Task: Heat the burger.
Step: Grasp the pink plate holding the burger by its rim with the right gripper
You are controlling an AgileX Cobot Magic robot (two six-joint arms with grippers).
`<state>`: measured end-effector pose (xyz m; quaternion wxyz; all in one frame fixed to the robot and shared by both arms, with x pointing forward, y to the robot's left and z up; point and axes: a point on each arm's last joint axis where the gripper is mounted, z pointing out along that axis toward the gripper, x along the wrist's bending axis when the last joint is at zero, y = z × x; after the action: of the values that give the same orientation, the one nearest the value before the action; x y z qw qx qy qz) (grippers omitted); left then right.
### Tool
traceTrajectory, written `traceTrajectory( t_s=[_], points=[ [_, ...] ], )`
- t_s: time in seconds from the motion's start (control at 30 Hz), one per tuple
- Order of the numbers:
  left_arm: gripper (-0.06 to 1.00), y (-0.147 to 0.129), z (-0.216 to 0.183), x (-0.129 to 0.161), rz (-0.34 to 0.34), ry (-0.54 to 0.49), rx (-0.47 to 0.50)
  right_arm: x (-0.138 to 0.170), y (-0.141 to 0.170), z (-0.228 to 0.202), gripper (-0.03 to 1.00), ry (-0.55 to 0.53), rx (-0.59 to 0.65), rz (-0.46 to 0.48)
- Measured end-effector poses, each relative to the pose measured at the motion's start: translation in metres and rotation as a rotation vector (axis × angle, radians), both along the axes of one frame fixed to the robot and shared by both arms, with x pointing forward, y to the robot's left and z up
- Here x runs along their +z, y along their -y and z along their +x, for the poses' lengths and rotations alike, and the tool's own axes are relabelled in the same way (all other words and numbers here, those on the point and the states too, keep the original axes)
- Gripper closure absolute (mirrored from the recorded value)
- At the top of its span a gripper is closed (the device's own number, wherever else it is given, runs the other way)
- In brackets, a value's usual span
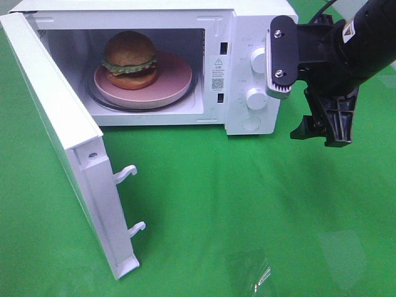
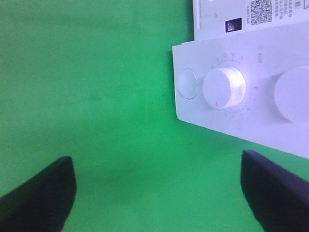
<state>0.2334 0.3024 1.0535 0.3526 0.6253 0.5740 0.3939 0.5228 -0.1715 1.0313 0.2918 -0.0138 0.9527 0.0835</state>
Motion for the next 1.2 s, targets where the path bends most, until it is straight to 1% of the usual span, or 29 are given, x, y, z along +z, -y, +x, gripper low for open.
traceTrajectory(
  t_s=[0.03, 0.07, 0.1, 0.17, 0.27, 0.37, 0.4, 0.47, 0.5, 0.53, 0.57, 0.6, 0.63, 0.67, 0.77, 0.8, 0.83, 0.87, 0.9, 0.97, 1.2],
  points=[
    [-0.03, 0.000, 0.000, 0.000, 0.000, 0.000, 0.000, 0.000, 0.000, 0.000, 0.05, 0.000, 0.000, 0.000],
    [-0.03, 0.000, 0.000, 0.000, 0.000, 0.000, 0.000, 0.000, -0.004, -0.001, 0.01, 0.012, 0.012, -0.008],
    [-0.03, 0.000, 0.000, 0.000, 0.000, 0.000, 0.000, 0.000, -0.004, -0.001, 0.01, 0.012, 0.012, -0.008],
    [-0.03, 0.000, 0.000, 0.000, 0.000, 0.000, 0.000, 0.002, -0.012, -0.004, -0.02, 0.048, 0.056, -0.040],
    [-0.03, 0.000, 0.000, 0.000, 0.000, 0.000, 0.000, 0.002, -0.014, -0.004, -0.02, 0.055, 0.066, -0.047],
    [-0.03, 0.000, 0.000, 0.000, 0.000, 0.000, 0.000, -0.003, -0.026, -0.005, -0.02, 0.081, 0.102, -0.069],
    [-0.03, 0.000, 0.000, 0.000, 0.000, 0.000, 0.000, -0.003, -0.026, -0.005, -0.02, 0.081, 0.102, -0.069],
    [-0.03, 0.000, 0.000, 0.000, 0.000, 0.000, 0.000, -0.016, -0.045, -0.002, -0.01, 0.071, 0.131, -0.064],
    [-0.03, 0.000, 0.000, 0.000, 0.000, 0.000, 0.000, -0.016, -0.045, -0.002, -0.01, 0.071, 0.131, -0.064],
    [-0.03, 0.000, 0.000, 0.000, 0.000, 0.000, 0.000, -0.019, -0.057, 0.001, 0.00, 0.066, 0.152, -0.064],
    [-0.03, 0.000, 0.000, 0.000, 0.000, 0.000, 0.000, -0.019, -0.057, 0.001, 0.00, 0.066, 0.152, -0.064],
    [-0.03, 0.000, 0.000, 0.000, 0.000, 0.000, 0.000, -0.023, -0.068, 0.005, 0.00, 0.064, 0.171, -0.069],
    [-0.03, 0.000, 0.000, 0.000, 0.000, 0.000, 0.000, -0.023, -0.068, 0.005, 0.00, 0.064, 0.171, -0.069],
    [-0.03, 0.000, 0.000, 0.000, 0.000, 0.000, 0.000, -0.025, -0.080, 0.011, 0.00, 0.075, 0.190, -0.068],
    [-0.03, 0.000, 0.000, 0.000, 0.000, 0.000, 0.000, -0.026, -0.086, 0.013, 0.01, 0.079, 0.197, -0.066],
    [-0.03, 0.000, 0.000, 0.000, 0.000, 0.000, 0.000, -0.026, -0.096, 0.019, 0.01, 0.091, 0.204, -0.052],
    [-0.03, 0.000, 0.000, 0.000, 0.000, 0.000, 0.000, -0.026, -0.096, 0.019, 0.01, 0.091, 0.204, -0.052],
    [-0.03, 0.000, 0.000, 0.000, 0.000, 0.000, 0.000, -0.028, -0.105, 0.025, 0.02, 0.097, 0.213, -0.049],
    [-0.03, 0.000, 0.000, 0.000, 0.000, 0.000, 0.000, -0.028, -0.105, 0.025, 0.02, 0.097, 0.213, -0.049],
    [-0.03, 0.000, 0.000, 0.000, 0.000, 0.000, 0.000, -0.035, -0.115, 0.037, 0.03, 0.105, 0.215, -0.047],
    [-0.03, 0.000, 0.000, 0.000, 0.000, 0.000, 0.000, -0.043, -0.128, 0.051, 0.04, 0.117, 0.216, -0.034]
  ],
)
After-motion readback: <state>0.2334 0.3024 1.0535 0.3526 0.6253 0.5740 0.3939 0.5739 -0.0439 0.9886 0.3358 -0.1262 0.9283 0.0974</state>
